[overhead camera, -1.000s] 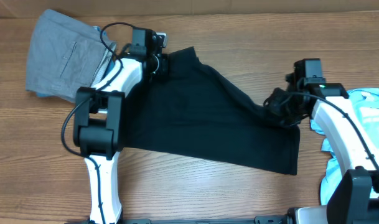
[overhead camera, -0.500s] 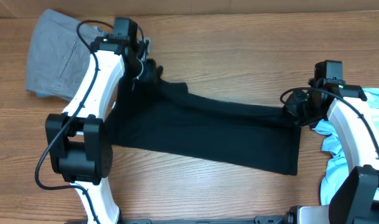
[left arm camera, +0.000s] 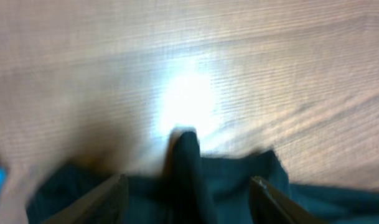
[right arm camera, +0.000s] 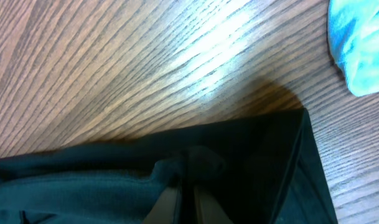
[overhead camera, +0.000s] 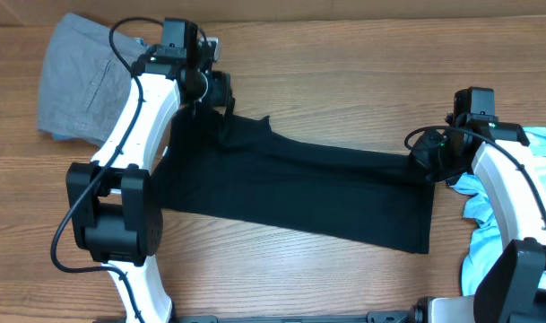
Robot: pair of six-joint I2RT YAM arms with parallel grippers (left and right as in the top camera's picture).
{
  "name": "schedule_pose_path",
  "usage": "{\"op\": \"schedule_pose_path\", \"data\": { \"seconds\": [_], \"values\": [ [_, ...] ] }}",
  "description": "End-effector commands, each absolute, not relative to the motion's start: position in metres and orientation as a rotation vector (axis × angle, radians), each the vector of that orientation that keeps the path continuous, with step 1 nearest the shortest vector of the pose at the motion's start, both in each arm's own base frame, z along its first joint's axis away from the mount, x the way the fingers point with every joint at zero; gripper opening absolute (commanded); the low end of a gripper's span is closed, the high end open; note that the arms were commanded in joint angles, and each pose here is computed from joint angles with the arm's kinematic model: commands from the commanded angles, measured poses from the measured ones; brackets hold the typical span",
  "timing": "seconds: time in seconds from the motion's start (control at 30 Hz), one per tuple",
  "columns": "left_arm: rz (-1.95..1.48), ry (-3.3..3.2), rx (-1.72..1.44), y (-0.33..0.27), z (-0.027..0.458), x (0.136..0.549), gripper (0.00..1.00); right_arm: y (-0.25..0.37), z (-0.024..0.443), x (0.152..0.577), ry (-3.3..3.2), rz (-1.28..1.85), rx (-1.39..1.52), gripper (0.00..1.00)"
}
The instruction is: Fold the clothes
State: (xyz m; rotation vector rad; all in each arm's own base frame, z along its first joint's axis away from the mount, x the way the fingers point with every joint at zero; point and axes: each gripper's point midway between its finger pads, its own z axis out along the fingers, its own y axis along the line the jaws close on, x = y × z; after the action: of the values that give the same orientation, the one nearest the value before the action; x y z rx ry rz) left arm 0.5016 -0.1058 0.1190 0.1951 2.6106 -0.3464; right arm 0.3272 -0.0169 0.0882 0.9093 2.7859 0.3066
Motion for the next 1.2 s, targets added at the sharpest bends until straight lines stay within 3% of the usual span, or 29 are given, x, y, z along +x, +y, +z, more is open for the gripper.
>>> {"op": "schedule_pose_path", "data": {
  "seconds": [0.0, 0.23, 0.3, 0.4, 0.43, 0.6, 0.97, 1.17],
  "values": [
    [-0.337, 2.567, 0.380, -0.127, 0.112, 0.507, 0.70, -0.022, 0.092, 0.328, 2.767, 0.282, 0.916, 0.05],
    [-0.251, 2.702, 0.546, -0.141, 0.056, 0.486, 0.68, -0.022, 0.092, 0.326, 2.774, 0.281, 0.920, 0.05],
    [-0.183, 2.716, 0.541, -0.136, 0.048, 0.488, 0.60, -0.022, 0.092, 0.326, 2.774, 0.281, 0.920, 0.05],
    [-0.104, 2.719, 0.527, -0.127, 0.048, 0.491, 0.55, -0.022, 0.092, 0.326, 2.774, 0.282, 0.921, 0.05],
    [-0.085, 2.719, 0.520, -0.125, 0.048, 0.492, 0.50, -0.022, 0.092, 0.326, 2.774, 0.281, 0.921, 0.05],
    [-0.051, 2.714, 0.412, -0.117, 0.057, 0.500, 0.04, -0.022, 0.092, 0.327, 2.771, 0.281, 0.920, 0.05],
    [-0.196, 2.494, 0.197, -0.109, 0.174, 0.523, 0.04, -0.044, 0.099, 0.353, 2.644, 0.157, 0.891, 0.05],
    [-0.171, 2.571, 0.145, -0.084, 0.175, 0.504, 0.04, -0.067, 0.105, 0.363, 2.561, 0.002, 0.899, 0.05]
  ]
}}
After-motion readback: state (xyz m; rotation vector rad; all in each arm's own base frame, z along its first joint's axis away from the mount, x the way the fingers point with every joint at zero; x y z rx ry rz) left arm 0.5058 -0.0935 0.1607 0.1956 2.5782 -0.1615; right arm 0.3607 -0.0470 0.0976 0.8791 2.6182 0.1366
